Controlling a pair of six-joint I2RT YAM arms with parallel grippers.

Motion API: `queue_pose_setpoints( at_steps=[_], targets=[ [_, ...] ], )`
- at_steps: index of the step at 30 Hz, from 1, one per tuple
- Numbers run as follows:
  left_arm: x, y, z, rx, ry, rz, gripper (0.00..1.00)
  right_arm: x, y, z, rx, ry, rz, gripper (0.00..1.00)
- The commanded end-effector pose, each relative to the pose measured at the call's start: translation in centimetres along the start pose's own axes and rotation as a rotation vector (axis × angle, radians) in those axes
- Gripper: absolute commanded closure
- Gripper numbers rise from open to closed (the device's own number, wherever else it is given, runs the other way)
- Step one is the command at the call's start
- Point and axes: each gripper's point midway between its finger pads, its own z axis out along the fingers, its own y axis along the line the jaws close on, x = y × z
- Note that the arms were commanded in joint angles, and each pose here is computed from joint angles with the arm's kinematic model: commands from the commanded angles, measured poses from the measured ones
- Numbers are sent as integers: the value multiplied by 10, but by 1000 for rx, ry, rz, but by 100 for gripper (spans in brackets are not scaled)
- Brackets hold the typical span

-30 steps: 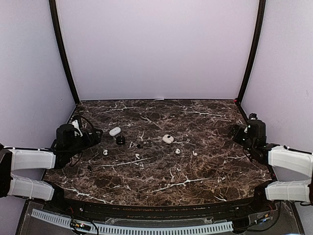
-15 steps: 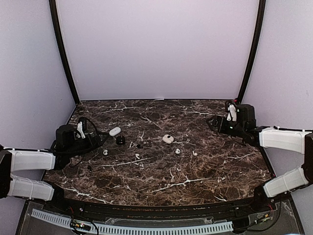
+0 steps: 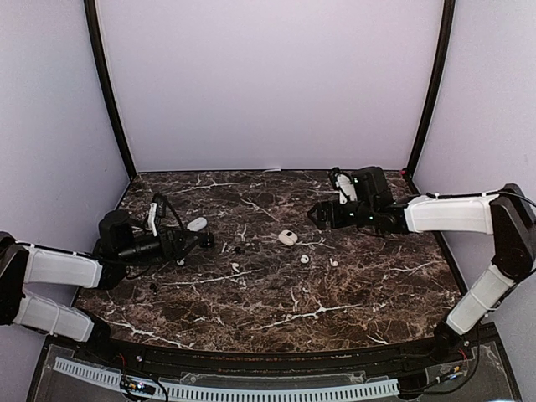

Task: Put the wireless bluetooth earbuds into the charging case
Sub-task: Pick up the charging case from the center of the board.

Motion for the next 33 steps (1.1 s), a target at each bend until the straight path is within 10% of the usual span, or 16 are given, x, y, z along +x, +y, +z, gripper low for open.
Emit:
queue_pose_setpoints(
  at_steps=[1, 33],
  targets=[
    [0, -8, -1, 30, -17, 112, 4, 6, 16, 22, 22, 56, -112, 3],
    [-9, -8, -6, -7, -63, 146, 7, 84, 62, 119, 26, 319, -281, 23]
  ],
)
